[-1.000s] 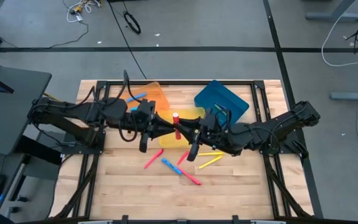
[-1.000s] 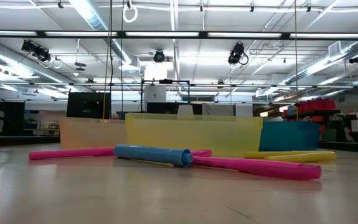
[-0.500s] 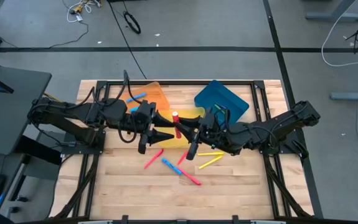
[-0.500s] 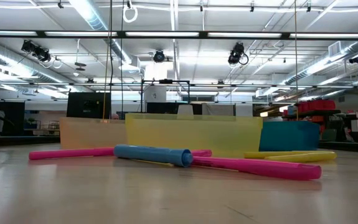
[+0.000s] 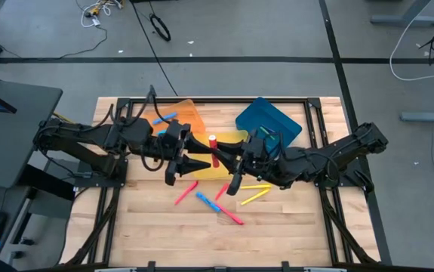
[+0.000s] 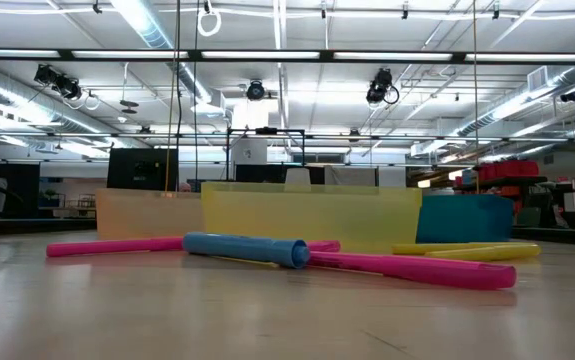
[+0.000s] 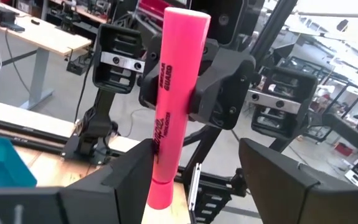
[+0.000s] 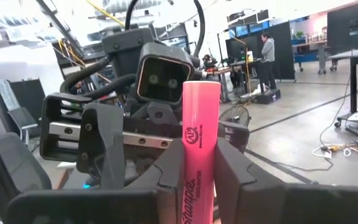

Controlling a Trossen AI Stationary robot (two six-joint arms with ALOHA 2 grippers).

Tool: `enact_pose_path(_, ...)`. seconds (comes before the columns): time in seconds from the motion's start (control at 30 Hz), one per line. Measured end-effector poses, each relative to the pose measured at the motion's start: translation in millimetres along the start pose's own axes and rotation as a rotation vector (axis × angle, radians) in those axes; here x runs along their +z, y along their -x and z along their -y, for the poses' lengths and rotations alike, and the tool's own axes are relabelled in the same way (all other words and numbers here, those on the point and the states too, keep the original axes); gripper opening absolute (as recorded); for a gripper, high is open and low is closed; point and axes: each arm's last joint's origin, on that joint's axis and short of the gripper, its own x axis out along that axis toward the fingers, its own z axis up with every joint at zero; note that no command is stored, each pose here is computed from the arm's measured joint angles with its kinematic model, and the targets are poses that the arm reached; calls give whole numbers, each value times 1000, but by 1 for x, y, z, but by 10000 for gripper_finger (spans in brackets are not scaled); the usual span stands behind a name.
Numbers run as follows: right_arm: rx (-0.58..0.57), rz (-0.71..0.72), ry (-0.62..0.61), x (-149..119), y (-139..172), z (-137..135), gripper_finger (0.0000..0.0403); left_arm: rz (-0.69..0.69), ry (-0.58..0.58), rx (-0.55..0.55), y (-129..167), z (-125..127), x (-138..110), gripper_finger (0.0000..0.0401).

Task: Pick & Place Markers
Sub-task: Put the orange highlighter pen into the orange bin

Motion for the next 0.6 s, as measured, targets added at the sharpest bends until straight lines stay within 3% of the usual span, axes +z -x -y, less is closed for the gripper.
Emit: enact_pose_path(0.6,15,66,-19,8,-1,0,52,39,-50,68,-1,-2,1,243)
